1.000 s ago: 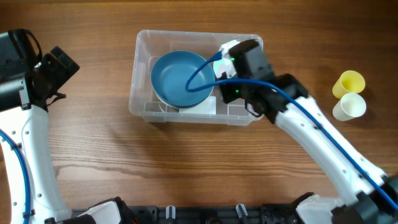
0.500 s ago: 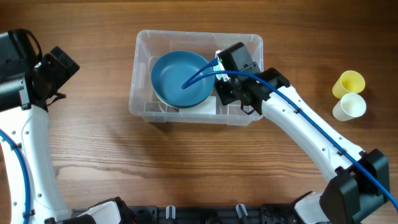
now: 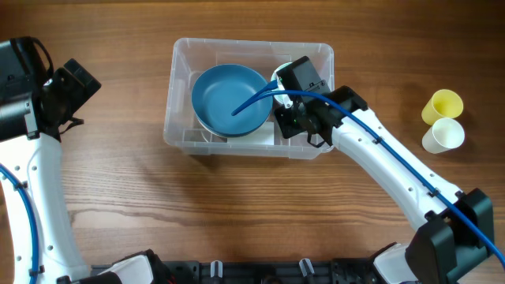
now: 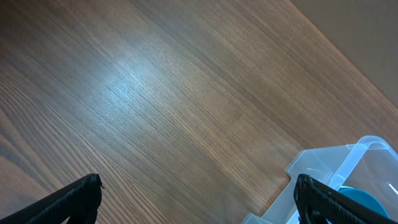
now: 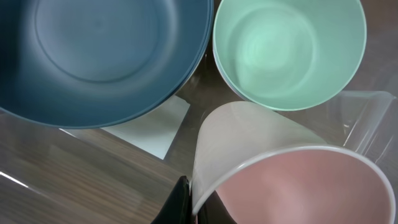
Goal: Pack container
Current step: 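Carry the pink cup into the container beside the green bowls, then release the pink cup and move the right gripper back to the cups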
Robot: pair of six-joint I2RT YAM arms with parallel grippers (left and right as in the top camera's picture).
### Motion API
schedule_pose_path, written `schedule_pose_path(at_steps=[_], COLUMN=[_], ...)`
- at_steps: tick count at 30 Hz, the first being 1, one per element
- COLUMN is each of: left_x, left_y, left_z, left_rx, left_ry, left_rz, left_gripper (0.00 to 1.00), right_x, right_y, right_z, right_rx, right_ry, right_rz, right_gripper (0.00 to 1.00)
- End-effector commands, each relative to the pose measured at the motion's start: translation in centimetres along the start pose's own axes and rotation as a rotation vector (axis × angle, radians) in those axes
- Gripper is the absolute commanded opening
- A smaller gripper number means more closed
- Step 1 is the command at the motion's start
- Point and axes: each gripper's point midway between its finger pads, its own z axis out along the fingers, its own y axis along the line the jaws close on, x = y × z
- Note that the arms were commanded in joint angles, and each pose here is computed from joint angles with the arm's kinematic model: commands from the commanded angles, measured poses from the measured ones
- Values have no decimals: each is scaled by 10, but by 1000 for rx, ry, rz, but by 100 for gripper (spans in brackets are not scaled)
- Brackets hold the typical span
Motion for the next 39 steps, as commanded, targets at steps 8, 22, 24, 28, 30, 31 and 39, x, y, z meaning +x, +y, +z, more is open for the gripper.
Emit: schedule_pose_path(at_steps=[8, 22, 24, 28, 30, 31, 39], left_x=[-5, -5, -5, -5, -5, -5, -5], left_y=[0, 0, 0, 0, 0, 0, 0], left_z=[-6, -6, -6, -6, -6, -6, -6], left_rx=[8, 8, 8, 8, 8, 8, 8], left_ry=[-19, -19, -19, -19, -19, -19, -19], left_rz=[-15, -15, -15, -15, -15, -15, -15], left_gripper=[100, 100, 100, 100, 100, 100, 100], right_x=[7, 5, 9, 13, 14, 14, 14], right_y=[8, 9, 9, 9, 9, 9, 9], right_z=[35, 48, 53, 61, 62, 62, 62], right_rx=[-30, -31, -29, -27, -26, -26, -27], right_ry=[78, 81, 97, 121, 126, 126, 124], right_rz=[7, 8, 7, 6, 6, 6, 4], right_gripper=[4, 4, 4, 5, 6, 9, 36])
